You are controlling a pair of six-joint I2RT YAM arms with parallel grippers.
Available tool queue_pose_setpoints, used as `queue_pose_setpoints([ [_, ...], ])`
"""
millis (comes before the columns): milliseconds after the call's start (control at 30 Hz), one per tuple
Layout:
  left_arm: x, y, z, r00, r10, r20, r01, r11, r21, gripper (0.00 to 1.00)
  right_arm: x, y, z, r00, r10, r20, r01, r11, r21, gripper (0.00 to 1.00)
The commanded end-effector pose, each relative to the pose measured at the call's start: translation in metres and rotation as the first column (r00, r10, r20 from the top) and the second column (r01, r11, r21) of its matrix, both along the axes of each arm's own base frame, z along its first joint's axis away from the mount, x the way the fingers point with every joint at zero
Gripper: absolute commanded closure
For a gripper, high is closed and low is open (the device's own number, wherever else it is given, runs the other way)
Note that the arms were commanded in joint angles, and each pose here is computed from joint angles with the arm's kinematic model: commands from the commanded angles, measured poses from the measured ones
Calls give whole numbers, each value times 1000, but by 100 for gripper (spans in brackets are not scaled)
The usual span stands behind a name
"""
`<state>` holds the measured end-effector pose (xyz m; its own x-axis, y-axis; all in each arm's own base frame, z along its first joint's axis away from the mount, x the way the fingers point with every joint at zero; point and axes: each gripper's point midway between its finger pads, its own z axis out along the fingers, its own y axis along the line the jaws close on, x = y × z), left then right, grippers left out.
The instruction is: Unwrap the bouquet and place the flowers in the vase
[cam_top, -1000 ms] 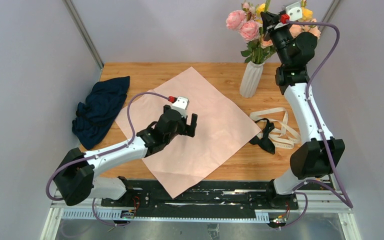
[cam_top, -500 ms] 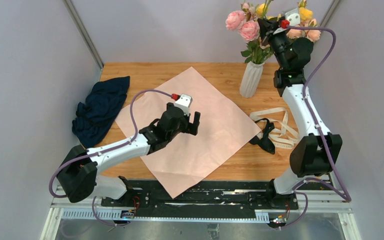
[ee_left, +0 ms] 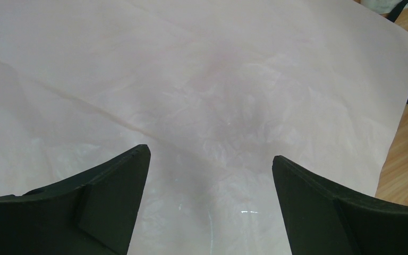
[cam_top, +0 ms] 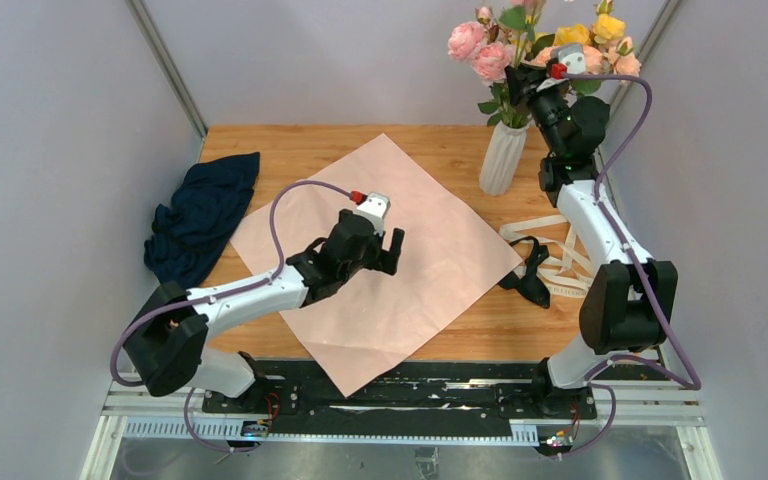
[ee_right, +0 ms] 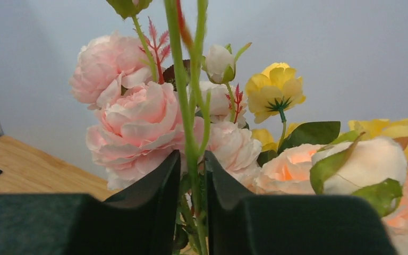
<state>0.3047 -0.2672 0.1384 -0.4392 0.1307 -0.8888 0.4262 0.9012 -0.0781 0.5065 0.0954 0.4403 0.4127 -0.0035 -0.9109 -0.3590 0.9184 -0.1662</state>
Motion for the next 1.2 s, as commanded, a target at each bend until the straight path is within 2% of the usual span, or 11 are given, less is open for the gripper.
queue_pose_setpoints([
  [0,3,-11,6,1000,-28,6,28,999,-26,3,-13,-1,31,997,31,72,-33,999,36,61],
  [67,2,-11,5,999,-35,3,35,999,-28,4,-15,-1,37,996,33,79,-36,999,36,51],
  [233,0,-15,1,998,-56,-7,56,998,-33,6,-19,0,44,996,39,85,-42,999,35,49],
  [333,-1,-18,-1,998,-63,-16,63,997,-35,6,-23,-2,46,995,29,94,-33,999,43,66],
  [433,-1,-20,-3,997,-70,-23,69,997,-36,7,-29,-4,52,994,19,104,-25,998,56,97],
  [467,-1,-20,-2,997,-71,-24,70,997,-37,7,-30,-4,52,995,18,101,-24,998,57,100],
  [800,-4,-21,0,996,-86,-23,85,995,-52,9,-7,-4,14,1000,9,27,-11,999,47,100],
  [1167,-5,-21,7,995,-97,-11,96,994,-52,10,14,-8,3,1000,-22,20,21,999,34,100],
])
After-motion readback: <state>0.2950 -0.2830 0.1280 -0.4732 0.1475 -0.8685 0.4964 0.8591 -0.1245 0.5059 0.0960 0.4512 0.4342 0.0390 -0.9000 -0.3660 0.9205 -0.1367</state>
